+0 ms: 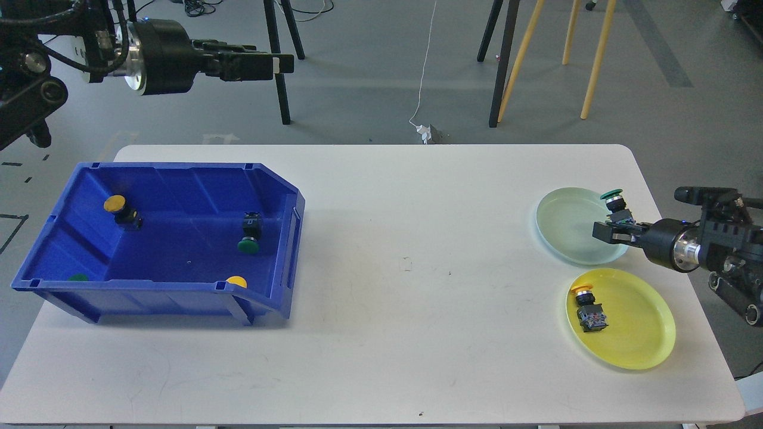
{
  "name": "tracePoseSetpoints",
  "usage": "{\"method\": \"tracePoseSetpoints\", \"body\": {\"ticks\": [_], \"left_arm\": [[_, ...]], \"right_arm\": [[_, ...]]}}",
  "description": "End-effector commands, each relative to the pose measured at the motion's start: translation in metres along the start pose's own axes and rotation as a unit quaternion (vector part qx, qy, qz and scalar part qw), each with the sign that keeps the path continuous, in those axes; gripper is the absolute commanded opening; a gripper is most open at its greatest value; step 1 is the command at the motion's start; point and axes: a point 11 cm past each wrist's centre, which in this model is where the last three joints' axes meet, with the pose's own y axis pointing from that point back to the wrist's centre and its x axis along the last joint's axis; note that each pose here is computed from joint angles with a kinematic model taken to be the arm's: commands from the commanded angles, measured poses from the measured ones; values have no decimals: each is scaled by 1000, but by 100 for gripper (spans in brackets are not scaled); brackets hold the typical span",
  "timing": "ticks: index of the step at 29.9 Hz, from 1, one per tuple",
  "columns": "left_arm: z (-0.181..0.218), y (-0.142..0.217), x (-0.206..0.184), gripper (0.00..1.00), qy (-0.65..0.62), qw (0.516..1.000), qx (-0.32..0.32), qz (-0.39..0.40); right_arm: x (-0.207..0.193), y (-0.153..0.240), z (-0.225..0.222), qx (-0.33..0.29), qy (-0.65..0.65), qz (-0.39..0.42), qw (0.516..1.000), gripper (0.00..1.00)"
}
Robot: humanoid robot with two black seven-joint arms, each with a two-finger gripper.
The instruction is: Pass button and place on color plate
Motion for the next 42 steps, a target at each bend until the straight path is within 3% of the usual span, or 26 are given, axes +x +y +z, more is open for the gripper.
{"method": "tracePoseSetpoints", "body": {"ticks": [1, 10, 17, 20, 30, 36, 42], "left_arm": [[0, 0, 0, 90, 0, 1000, -1, 0], [1, 0, 1, 90, 5, 1000, -3, 4], [1, 1, 2, 90, 10, 1000, -5, 7], [1, 1, 3, 90, 10, 1000, -6, 8], [-4, 13, 21, 90, 28, 999, -6, 44], [-25, 24, 36, 90, 100, 990, -1, 97], [-35, 29, 44, 90, 137, 980, -5, 146]], "right_arm": [[-3, -10, -6, -3, -9, 11, 1000, 15], [6, -16, -7, -15, -19, 45, 999, 55], [20, -14, -6, -15, -24, 82, 996, 74], [28, -16, -10, -9, -51, 115, 992, 93], [84, 10, 7, -13, -123, 209, 970, 98], [123, 30, 18, -10, -181, 276, 944, 99], [136, 62, 48, -20, -234, 311, 921, 99]]}}
